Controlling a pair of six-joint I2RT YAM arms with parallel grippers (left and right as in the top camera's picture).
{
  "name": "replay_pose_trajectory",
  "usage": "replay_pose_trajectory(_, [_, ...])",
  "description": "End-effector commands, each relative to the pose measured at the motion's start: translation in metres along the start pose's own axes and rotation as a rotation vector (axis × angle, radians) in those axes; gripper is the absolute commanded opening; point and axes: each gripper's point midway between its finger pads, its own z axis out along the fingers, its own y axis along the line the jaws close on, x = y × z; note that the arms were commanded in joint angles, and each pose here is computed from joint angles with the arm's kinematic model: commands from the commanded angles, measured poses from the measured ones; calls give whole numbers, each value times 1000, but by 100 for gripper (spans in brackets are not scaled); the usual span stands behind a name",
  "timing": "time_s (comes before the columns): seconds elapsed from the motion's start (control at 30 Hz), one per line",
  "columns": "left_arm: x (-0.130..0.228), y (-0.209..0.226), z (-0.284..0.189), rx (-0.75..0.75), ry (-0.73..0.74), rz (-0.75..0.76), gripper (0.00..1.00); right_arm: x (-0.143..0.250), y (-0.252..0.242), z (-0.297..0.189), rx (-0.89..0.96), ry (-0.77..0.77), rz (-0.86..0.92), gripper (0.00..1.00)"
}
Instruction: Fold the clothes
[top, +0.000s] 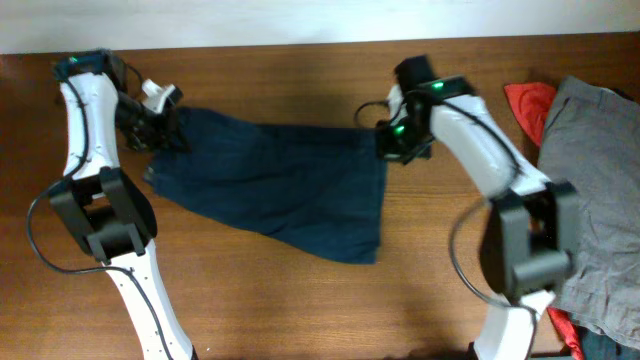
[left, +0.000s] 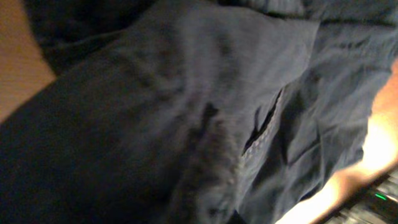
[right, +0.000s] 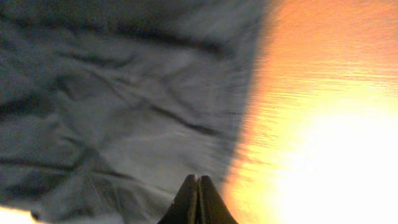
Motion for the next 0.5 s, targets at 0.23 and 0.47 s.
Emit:
replay_pose_trajectory(0.23, [-22,-71,-45,-334,-85,187,1,1,-14,-94,22,-177,20,4])
replay_pose_trajectory(0.47, [-20,-149,-6,-495,-50,217,1,8,-15,-93,31,-149,14,4])
